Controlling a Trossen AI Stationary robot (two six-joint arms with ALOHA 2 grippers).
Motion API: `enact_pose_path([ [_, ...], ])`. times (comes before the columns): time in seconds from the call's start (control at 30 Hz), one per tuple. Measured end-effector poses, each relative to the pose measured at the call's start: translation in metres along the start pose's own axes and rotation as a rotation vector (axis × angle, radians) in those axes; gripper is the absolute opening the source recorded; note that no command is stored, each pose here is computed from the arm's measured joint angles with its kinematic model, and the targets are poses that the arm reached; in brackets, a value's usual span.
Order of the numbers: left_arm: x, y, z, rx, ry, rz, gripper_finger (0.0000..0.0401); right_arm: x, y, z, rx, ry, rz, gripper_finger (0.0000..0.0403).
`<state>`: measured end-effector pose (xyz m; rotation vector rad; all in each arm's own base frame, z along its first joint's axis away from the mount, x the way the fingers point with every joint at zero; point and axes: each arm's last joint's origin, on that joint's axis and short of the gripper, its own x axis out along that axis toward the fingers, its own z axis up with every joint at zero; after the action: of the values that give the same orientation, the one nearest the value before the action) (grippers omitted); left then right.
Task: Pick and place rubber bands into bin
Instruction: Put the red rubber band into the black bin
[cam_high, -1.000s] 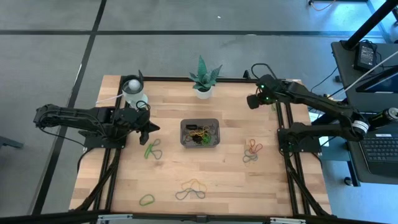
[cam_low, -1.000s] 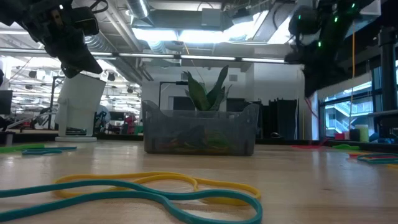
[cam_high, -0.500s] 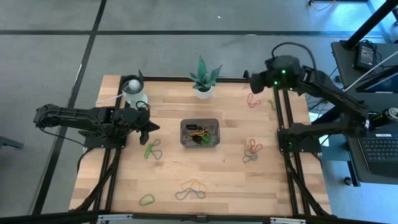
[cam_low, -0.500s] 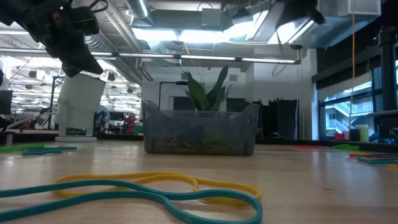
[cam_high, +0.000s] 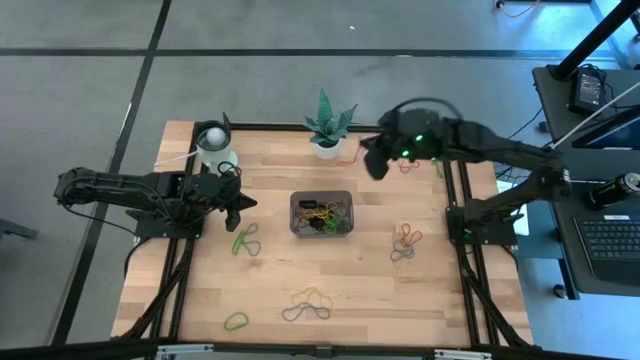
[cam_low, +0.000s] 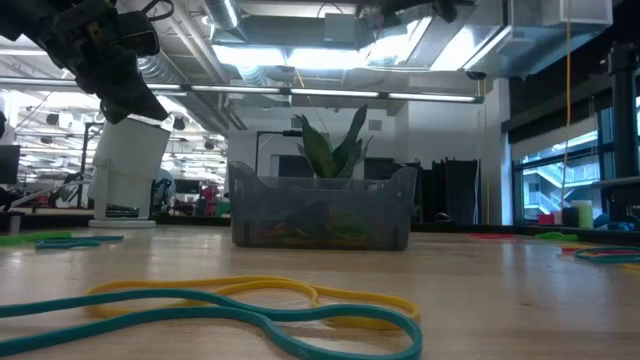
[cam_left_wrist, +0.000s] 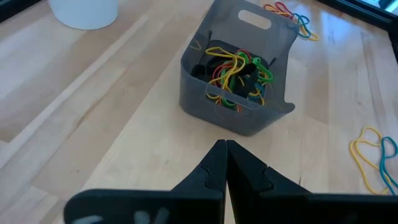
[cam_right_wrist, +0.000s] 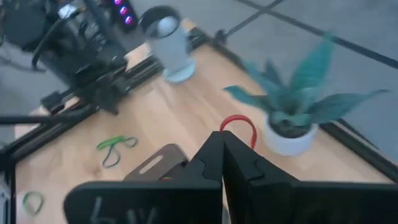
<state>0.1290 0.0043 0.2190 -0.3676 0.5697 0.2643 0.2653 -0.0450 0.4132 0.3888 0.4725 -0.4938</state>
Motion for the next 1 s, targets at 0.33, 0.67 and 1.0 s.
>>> enact_pose_path([
  [0.33, 0.0, 0.0, 0.0, 0.0, 0.0, 0.0, 0.0001, 0.053, 0.05, -0.036, -0.136, 0.144, 0.05, 0.0],
  [0.67, 0.0, 0.0, 0.0, 0.0, -0.001, -0.004, 0.0001, 0.118, 0.076, -0.082, -0.193, 0.303, 0.003, 0.0],
  [1.0, 0.0, 0.0, 0.0, 0.0, 0.0, -0.003, 0.0001, 0.186, 0.082, -0.131, -0.137, 0.412, -0.078, 0.0],
])
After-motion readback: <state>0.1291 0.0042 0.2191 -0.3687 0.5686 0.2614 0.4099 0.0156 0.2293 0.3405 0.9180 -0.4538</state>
